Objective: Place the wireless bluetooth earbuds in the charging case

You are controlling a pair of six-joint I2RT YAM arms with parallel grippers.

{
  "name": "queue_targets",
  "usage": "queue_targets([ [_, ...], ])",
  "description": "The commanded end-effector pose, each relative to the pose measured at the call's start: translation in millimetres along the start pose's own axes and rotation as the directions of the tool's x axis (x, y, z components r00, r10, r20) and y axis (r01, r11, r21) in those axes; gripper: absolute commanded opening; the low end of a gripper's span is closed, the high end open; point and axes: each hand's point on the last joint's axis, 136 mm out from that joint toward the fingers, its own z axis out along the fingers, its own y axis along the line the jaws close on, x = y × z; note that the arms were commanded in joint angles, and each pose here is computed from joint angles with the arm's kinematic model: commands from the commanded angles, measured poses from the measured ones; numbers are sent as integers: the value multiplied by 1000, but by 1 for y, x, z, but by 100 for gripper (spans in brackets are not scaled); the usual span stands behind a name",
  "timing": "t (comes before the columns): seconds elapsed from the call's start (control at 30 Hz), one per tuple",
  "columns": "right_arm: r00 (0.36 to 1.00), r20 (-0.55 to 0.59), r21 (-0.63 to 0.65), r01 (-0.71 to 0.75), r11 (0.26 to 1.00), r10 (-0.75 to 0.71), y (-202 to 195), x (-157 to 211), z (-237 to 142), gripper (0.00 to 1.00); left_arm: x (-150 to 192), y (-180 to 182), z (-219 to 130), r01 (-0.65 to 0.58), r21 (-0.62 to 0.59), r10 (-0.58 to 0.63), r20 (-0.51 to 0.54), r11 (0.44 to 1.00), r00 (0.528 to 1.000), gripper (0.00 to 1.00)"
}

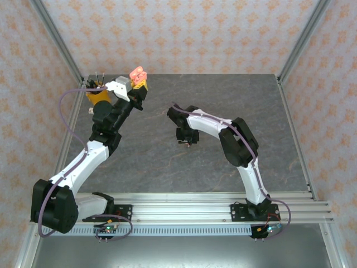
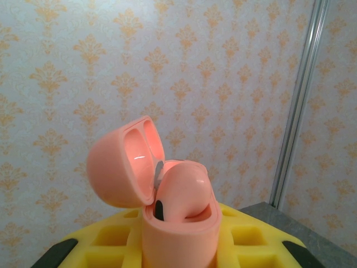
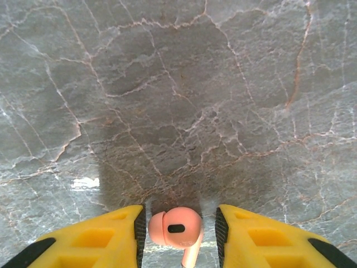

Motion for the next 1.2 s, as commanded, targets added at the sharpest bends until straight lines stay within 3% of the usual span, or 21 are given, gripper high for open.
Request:
queue_targets([
  [0.0, 1000, -23, 41, 4, 999, -3, -10, 1, 10, 39, -19, -6, 3, -1, 27, -1, 49, 1000, 999, 0],
  [1.17, 1000, 10, 30, 17, 999, -17, -19, -7, 3, 28, -19, -15, 9, -6, 48, 5, 33, 999, 999, 0],
])
